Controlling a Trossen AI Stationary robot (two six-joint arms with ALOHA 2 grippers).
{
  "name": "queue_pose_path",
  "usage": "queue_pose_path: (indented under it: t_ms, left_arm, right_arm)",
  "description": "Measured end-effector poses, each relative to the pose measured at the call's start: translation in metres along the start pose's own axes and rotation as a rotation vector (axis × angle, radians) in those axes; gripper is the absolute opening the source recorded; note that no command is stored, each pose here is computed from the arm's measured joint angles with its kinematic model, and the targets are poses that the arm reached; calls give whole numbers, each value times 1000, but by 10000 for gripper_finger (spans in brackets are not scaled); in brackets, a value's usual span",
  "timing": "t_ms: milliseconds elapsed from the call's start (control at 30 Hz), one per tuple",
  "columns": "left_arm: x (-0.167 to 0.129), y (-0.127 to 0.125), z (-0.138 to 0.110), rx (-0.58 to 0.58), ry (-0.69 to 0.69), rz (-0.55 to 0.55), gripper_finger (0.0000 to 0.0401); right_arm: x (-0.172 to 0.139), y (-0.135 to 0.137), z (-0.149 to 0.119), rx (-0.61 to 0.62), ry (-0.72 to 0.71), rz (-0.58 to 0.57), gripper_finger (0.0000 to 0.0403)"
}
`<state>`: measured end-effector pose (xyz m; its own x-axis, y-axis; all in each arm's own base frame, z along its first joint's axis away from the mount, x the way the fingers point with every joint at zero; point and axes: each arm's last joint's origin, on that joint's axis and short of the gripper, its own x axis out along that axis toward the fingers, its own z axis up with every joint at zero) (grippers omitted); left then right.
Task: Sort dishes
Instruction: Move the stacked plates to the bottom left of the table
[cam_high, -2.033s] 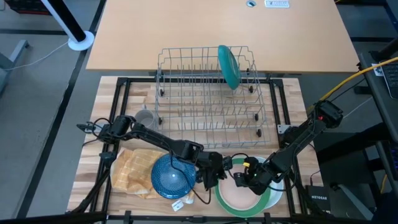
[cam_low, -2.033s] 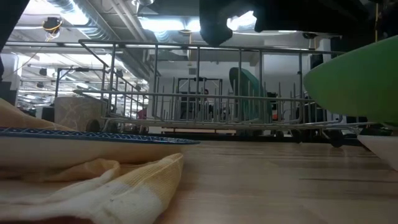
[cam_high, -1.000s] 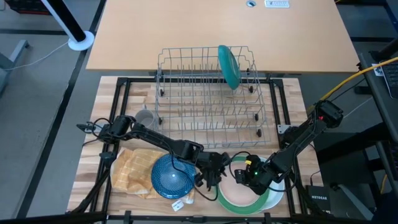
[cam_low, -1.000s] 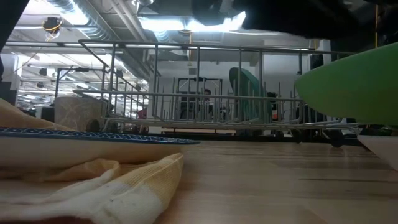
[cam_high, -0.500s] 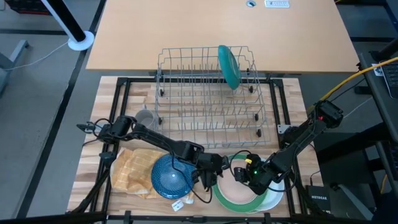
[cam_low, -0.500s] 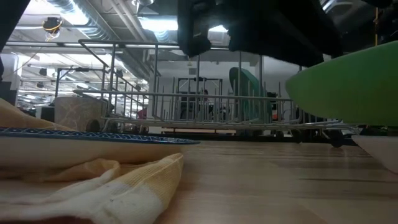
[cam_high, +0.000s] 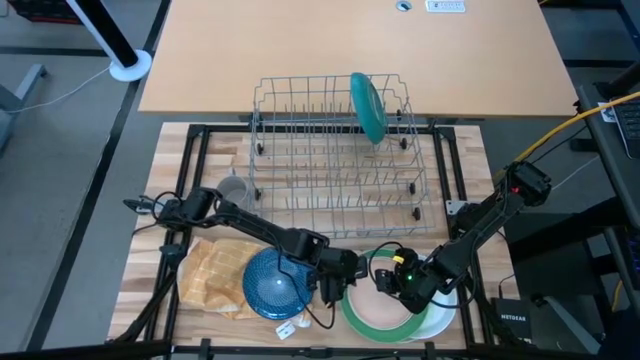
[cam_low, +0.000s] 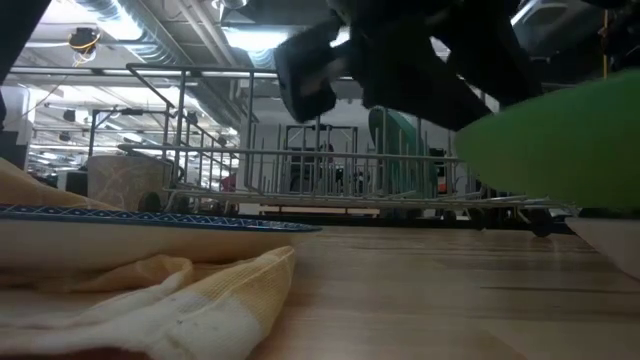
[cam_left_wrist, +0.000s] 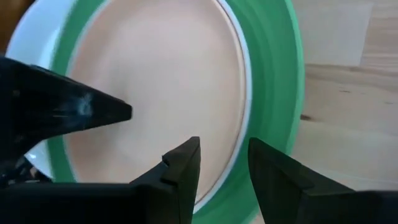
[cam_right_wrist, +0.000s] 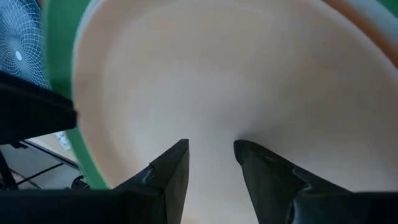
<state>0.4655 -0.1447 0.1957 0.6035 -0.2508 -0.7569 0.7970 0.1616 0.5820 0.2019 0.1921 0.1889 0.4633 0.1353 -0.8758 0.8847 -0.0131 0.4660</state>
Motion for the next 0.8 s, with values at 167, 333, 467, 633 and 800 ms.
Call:
queue_pose_path:
  t_ms: [167, 333, 467, 633, 800]
  left_arm:
    - [12, -3, 0, 59, -2, 11, 108]
    - [15, -3, -1, 71, -5, 23, 93]
    - [15, -3, -1, 67, -4, 23, 86]
    - [15, -3, -1, 66, -3, 21, 55]
    - [14, -3, 0, 64, -6, 25, 7]
  right_arm:
    - [0, 0, -1, 2, 39, -26, 152]
    - [0, -1, -2, 1, 57, -52, 152]
    - [0, -2, -1, 0, 55, -58, 152]
    - [-1, -2, -1, -6, 53, -54, 152]
    - [-4, -1, 0, -58, 38, -33, 152]
